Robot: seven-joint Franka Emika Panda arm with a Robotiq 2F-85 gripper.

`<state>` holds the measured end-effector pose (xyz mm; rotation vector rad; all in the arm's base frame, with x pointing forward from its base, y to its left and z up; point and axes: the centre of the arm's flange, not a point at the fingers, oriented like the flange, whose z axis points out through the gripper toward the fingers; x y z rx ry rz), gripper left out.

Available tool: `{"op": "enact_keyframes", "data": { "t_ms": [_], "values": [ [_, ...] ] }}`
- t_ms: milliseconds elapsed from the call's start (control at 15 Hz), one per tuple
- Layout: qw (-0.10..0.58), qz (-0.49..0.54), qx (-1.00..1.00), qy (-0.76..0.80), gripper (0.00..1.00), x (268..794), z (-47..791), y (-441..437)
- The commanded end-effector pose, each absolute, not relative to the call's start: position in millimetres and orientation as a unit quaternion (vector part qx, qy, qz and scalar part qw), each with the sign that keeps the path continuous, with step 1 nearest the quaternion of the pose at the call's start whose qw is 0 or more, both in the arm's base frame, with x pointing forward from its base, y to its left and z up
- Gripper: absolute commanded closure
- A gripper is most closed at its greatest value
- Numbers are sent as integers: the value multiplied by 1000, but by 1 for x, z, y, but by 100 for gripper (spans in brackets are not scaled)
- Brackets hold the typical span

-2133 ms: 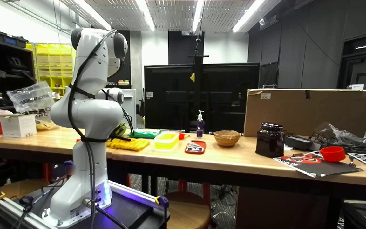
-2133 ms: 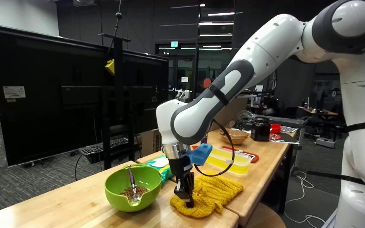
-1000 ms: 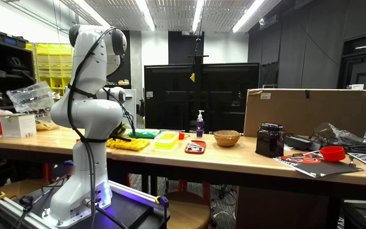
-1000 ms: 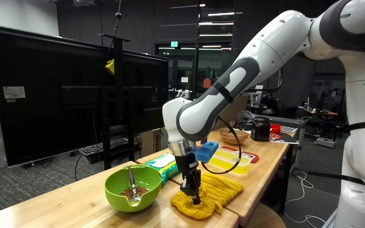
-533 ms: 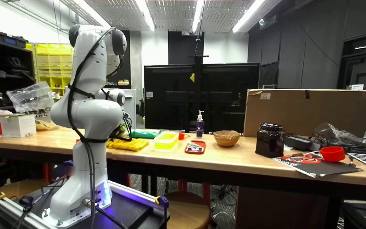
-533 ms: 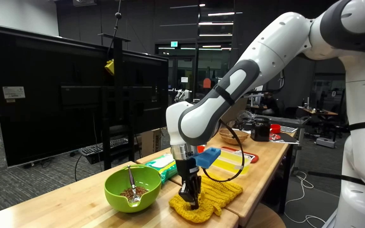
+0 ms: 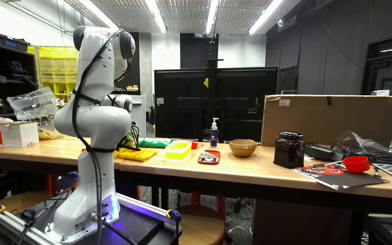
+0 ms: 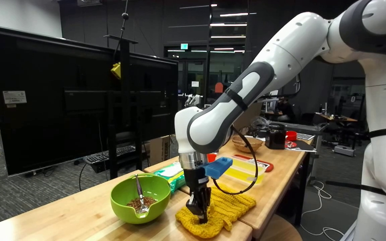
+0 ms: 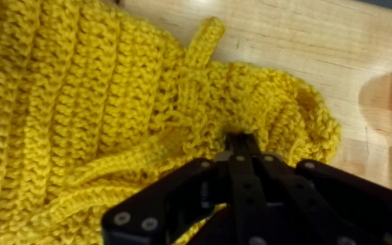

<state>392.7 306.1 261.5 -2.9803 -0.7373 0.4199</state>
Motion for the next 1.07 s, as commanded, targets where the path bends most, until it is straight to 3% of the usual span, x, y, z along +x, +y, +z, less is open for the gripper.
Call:
{"op": "enact_keyframes", "data": {
  "t_ms": [0, 333, 1000],
  "values": [
    [-18, 148, -960, -238, 100, 394, 268, 304],
    [-100, 173, -949, -245, 100, 404, 291, 288],
    [-151, 175, -941, -245, 100, 429, 295, 243]
  ]
}}
